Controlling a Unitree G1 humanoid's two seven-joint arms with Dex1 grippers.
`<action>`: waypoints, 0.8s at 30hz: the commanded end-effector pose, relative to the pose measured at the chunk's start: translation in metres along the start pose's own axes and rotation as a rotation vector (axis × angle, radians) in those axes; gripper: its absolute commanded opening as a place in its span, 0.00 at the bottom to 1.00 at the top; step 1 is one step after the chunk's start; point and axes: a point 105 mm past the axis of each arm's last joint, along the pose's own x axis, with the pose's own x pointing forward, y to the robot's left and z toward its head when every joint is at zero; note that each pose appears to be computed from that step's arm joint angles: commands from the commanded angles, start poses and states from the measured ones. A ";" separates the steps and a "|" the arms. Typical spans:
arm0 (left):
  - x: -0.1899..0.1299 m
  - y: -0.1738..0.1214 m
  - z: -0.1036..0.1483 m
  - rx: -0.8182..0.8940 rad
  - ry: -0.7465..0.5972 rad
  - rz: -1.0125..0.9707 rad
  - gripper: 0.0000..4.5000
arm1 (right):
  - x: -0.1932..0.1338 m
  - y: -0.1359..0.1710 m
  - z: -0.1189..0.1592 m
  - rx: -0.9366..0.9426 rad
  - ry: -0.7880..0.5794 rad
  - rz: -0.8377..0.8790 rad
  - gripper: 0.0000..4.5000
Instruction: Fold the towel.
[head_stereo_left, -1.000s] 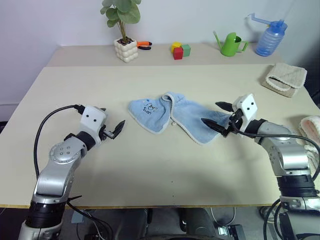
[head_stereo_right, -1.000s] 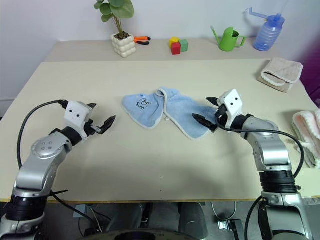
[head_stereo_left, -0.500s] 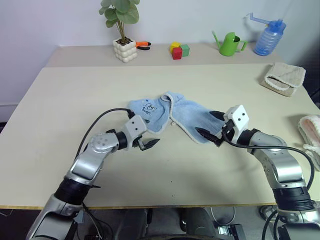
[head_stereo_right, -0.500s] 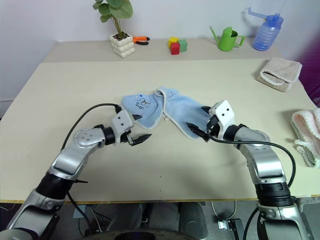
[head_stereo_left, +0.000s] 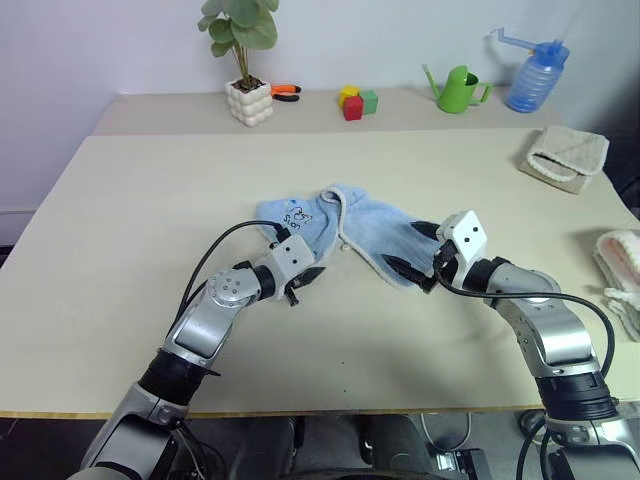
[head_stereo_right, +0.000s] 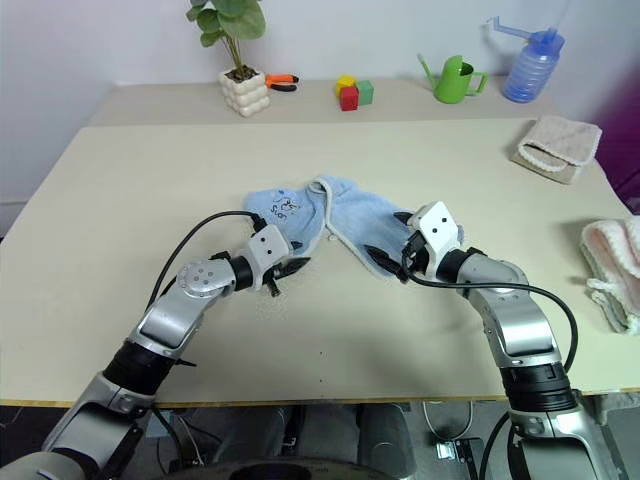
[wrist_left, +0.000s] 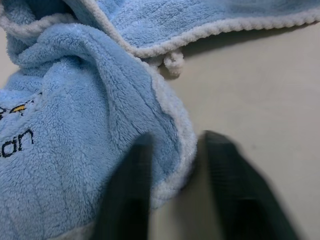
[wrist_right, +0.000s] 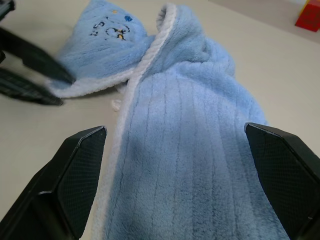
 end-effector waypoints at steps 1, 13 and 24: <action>-0.008 0.018 -0.012 -0.008 0.035 0.089 0.00 | -0.007 -0.001 0.016 -0.082 -0.025 0.010 1.00; -0.033 0.067 0.035 -0.083 -0.209 0.302 0.00 | -0.010 0.032 -0.004 -0.183 0.132 0.101 1.00; -0.036 0.063 0.028 -0.056 -0.166 0.287 0.00 | -0.005 0.027 -0.024 -0.222 0.287 -0.094 1.00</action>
